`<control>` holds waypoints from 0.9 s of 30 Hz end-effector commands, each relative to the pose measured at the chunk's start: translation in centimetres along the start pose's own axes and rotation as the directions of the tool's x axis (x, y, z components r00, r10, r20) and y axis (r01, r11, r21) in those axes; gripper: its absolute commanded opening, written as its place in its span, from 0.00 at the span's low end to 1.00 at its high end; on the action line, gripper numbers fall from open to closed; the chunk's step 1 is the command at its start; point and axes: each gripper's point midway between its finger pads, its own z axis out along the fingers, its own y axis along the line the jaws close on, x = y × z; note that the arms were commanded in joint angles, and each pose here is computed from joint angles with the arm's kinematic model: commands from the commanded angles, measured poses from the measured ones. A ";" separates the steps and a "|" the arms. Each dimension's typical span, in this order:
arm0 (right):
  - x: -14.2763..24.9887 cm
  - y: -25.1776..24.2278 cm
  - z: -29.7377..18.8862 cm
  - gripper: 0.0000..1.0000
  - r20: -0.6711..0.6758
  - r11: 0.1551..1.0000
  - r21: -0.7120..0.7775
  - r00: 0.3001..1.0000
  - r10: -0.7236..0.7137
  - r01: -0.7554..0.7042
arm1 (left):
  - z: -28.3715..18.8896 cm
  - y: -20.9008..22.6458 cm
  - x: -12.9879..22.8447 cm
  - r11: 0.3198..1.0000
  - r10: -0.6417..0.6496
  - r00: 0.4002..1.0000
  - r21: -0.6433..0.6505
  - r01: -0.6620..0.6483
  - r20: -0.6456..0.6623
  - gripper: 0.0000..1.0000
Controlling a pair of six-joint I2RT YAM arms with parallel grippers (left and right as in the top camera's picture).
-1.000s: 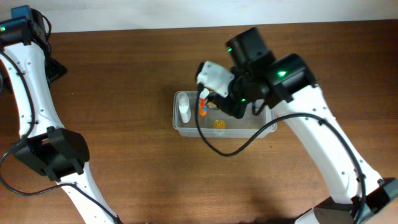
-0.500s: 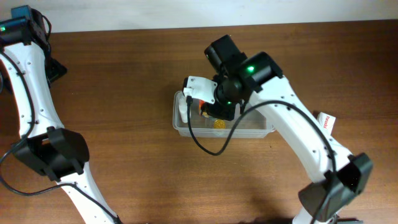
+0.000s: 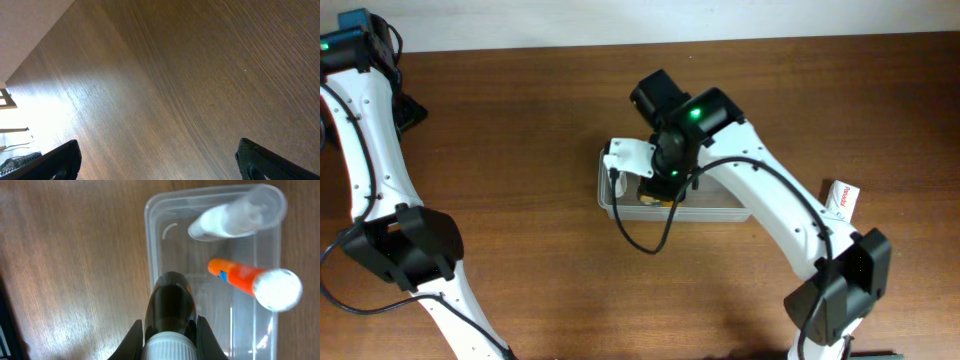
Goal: Pack container
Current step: 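Lower the syrup bottle into the container's left end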
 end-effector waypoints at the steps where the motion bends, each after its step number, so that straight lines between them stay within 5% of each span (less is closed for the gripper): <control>1: -0.3 0.5 1.4 0.07 -0.018 0.999 -0.030 0.999 -0.033 0.033 | -0.3 0.1 -0.4 1.000 0.002 1.000 -0.003 -0.002 0.020 0.99; 27: -1.0 -0.4 5.2 0.07 -0.010 0.997 -0.077 1.000 -0.022 0.022 | -0.3 0.1 -0.4 1.000 0.002 1.000 -0.003 -0.002 0.020 0.99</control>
